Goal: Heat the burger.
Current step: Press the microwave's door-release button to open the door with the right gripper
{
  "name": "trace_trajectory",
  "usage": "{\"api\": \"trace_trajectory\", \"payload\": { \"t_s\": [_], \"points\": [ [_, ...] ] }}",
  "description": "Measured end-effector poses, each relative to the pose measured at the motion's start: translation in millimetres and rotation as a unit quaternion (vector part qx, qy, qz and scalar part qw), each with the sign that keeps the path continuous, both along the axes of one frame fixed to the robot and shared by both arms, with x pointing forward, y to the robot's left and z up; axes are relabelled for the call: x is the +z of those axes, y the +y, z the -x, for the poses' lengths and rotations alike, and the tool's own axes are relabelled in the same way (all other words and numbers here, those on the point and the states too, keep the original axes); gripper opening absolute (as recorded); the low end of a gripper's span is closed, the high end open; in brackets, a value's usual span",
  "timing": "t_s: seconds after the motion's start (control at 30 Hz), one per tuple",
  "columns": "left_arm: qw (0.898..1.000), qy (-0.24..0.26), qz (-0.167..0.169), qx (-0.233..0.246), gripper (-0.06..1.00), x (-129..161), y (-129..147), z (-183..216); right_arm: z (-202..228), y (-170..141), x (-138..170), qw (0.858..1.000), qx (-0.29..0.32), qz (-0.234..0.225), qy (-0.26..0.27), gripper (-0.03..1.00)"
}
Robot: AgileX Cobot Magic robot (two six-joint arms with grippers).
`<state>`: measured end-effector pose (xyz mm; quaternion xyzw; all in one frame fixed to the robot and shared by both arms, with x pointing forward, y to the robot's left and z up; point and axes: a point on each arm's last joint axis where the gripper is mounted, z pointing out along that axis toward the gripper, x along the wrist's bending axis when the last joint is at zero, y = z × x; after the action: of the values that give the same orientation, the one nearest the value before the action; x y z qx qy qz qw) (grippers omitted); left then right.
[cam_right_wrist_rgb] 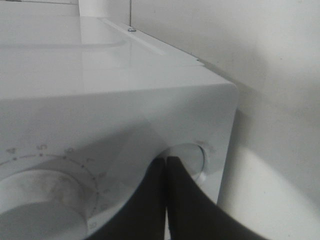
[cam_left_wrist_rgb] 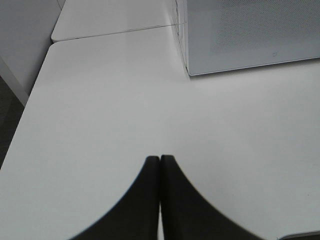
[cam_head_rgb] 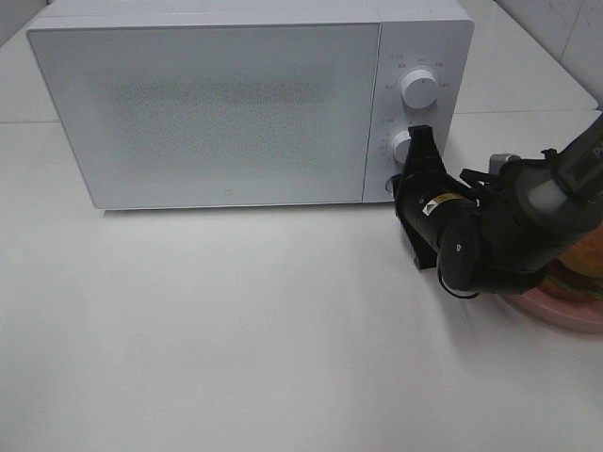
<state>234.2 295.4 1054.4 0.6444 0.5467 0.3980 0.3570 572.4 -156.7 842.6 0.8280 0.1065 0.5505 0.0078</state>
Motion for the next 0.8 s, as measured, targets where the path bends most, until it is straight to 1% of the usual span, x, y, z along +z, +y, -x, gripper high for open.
{"api": "trace_trajectory", "payload": {
  "t_s": [0.3, 0.8],
  "points": [
    [1.000, 0.000, 0.000, 0.000, 0.00, 0, 0, 0, -4, -3, -1, 1.000, -0.005, 0.002, 0.011, 0.00],
    [1.000, 0.000, 0.000, 0.000, 0.00, 0, 0, 0, -14, 3, 1, 0.999, -0.002, -0.009, 0.032, 0.00]
  ]
}}
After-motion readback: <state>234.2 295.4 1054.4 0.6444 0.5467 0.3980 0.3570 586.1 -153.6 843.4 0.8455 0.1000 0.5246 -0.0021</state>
